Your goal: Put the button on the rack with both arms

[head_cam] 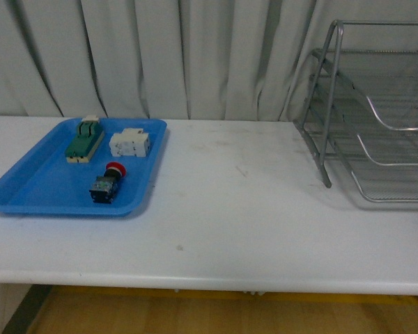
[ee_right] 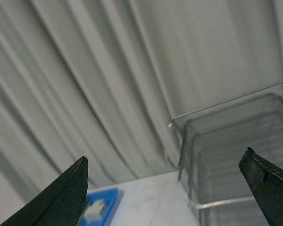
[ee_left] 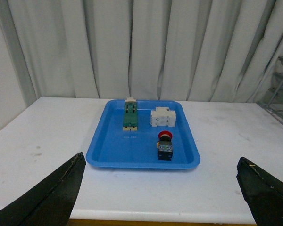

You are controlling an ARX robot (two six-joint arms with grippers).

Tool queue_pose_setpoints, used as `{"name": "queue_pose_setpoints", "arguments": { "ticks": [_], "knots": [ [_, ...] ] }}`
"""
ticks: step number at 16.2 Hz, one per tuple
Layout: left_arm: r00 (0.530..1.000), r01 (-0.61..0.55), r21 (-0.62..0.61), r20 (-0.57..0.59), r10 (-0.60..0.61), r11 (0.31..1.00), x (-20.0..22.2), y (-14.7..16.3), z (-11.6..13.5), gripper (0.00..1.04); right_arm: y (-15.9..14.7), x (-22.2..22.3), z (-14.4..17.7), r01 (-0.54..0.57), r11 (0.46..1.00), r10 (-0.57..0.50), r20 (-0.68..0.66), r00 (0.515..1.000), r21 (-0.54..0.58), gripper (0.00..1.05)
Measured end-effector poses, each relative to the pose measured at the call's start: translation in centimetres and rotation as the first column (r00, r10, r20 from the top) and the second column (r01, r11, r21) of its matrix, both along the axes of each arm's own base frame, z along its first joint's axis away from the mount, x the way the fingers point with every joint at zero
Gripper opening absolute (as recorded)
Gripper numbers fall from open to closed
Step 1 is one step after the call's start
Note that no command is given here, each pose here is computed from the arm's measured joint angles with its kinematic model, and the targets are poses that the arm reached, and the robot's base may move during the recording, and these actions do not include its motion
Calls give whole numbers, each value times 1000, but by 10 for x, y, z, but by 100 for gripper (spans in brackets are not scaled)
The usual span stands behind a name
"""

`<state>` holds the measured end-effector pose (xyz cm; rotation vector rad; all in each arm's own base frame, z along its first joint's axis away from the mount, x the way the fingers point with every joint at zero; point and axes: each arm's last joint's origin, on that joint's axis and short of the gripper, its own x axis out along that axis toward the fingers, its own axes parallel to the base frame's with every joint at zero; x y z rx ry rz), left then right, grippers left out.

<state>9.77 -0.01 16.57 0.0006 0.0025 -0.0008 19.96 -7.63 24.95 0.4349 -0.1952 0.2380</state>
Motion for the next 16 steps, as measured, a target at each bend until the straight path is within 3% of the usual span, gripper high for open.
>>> {"name": "queue_pose_setpoints", "arguments": {
  "ticks": [4,7,9,13,16],
  "knots": [
    [1000,0,0,0,0,1000,0,0,0,98,-85,84,-19,236,940,-199,-167,966,245,98],
    [1000,0,0,0,0,1000,0,0,0,98,-120,105,-58,321,866,-219,-286,933,383,98],
    [1000,0,0,0,0,1000,0,0,0,98,-119,110,-93,325,820,-158,-360,920,471,98],
    [1000,0,0,0,0,1000,0,0,0,98,-84,122,-134,165,734,77,-321,944,659,98],
    [1000,0,0,0,0,1000,0,0,0,98,-63,126,-164,179,641,190,-380,905,746,98]
  ]
}}
